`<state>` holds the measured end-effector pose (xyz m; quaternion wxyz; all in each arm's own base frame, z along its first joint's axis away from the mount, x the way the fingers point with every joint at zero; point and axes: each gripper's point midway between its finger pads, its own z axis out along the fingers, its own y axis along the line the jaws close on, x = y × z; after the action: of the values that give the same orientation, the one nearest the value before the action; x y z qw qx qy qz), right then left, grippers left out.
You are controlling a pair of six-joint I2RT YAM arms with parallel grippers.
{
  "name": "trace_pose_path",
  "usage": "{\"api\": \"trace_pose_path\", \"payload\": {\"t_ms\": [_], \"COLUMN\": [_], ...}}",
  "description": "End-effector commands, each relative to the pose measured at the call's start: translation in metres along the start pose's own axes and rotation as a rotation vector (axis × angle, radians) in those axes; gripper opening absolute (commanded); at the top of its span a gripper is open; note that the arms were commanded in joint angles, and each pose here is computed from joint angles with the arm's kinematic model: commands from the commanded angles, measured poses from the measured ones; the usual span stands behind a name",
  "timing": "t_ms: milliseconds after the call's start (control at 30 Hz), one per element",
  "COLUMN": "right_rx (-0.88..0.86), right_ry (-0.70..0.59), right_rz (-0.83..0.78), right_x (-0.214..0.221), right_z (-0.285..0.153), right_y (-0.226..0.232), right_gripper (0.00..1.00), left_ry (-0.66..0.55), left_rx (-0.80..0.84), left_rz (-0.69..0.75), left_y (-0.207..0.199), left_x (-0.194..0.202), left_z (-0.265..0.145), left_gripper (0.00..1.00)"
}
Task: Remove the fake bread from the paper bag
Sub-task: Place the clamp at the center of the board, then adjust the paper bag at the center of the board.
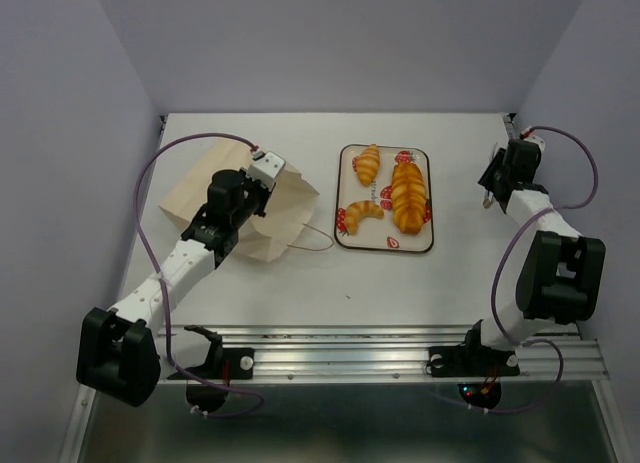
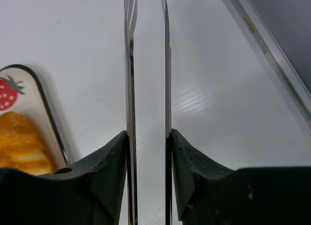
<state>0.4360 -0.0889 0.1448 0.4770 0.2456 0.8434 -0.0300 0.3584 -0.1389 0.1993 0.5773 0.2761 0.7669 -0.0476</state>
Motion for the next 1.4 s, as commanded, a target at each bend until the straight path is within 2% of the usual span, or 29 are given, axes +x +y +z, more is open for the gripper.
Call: {"api": "trace_pose_path", "payload": {"t_ms": [0, 133, 233, 367, 500, 600, 633, 733, 800, 867, 933, 967, 1000, 1033, 1067, 1100, 1200, 1267, 1367], "right_rx": [-0.103, -0.086, -0.045, -0.022, 0.019, 0.032, 0.034, 0.019, 0.010, -0.007, -0.031, -0.054, -0.066, -0.089, -0.098, -0.104, -0.129, -0.127, -0.139], "right_ry": [-0.080, -0.014, 0.034, 0.058, 0.078, 0.072, 0.083, 0.071, 0.053, 0.016, -0.006, -0.029, -0.041, -0.072, -0.086, -0.087, -0.149, -0.135, -0.155], "right_rz": [-0.095, -0.155, -0.160, -0.131, -0.118, -0.098, -0.087, -0.063, -0.049, -0.033, -0.031, -0.025, -0.021, -0.012, -0.006, -0.005, 0.009, 0.031, 0.089], "right_x": [-0.011, 0.015, 0.034, 0.045, 0.056, 0.056, 0.058, 0.049, 0.041, 0.027, 0.019, 0.010, 0.006, -0.004, -0.007, -0.006, -0.022, -0.019, -0.027], "right_z": [0.020, 0.043, 0.055, 0.059, 0.059, 0.054, 0.052, 0.041, 0.032, 0.016, 0.005, -0.006, -0.012, -0.024, -0.030, -0.035, -0.057, -0.066, -0.086], "right_y": [0.003, -0.014, -0.024, -0.028, -0.037, -0.039, -0.039, -0.034, -0.032, -0.027, -0.023, -0.018, -0.016, -0.011, -0.010, -0.010, -0.006, -0.006, -0.004], "right_gripper": [0.44, 0.49, 0.50, 0.61, 0.70, 0.82, 1.00, 1.00, 1.00, 1.00, 1.00, 1.00, 1.00, 1.00, 1.00, 1.00, 1.00, 1.00, 1.00], "left_ry": [-0.083, -0.089, -0.074, -0.043, 0.035, 0.107, 0.129, 0.170, 0.189, 0.204, 0.211, 0.212, 0.204, 0.201, 0.199, 0.183, 0.150, 0.127, 0.038], "left_rx": [-0.066, -0.103, -0.202, -0.270, -0.440, -0.536, -0.557, -0.577, -0.585, -0.597, -0.600, -0.604, -0.602, -0.605, -0.605, -0.604, -0.603, -0.596, -0.571], "left_rz": [-0.027, -0.078, -0.149, -0.245, -0.334, -0.368, -0.386, -0.412, -0.422, -0.431, -0.436, -0.442, -0.448, -0.456, -0.456, -0.466, -0.478, -0.485, -0.516], "left_y": [0.016, 0.023, 0.040, 0.051, 0.077, 0.089, 0.091, 0.091, 0.092, 0.093, 0.093, 0.094, 0.094, 0.094, 0.095, 0.096, 0.099, 0.100, 0.102], "left_x": [-0.036, -0.040, -0.043, -0.048, -0.040, -0.029, -0.025, -0.017, -0.015, -0.013, -0.013, -0.013, -0.017, -0.018, -0.020, -0.026, -0.039, -0.048, -0.080], "left_z": [0.002, 0.004, 0.008, 0.019, 0.033, 0.046, 0.049, 0.067, 0.079, 0.088, 0.092, 0.094, 0.096, 0.096, 0.095, 0.093, 0.083, 0.075, 0.046], "left_gripper": [0.00, 0.00, 0.00, 0.00, 0.00, 0.01, 0.02, 0.21, 0.25, 0.38, 0.42, 0.50, 0.53, 0.61, 0.74, 0.97, 0.99, 0.99, 0.99]}}
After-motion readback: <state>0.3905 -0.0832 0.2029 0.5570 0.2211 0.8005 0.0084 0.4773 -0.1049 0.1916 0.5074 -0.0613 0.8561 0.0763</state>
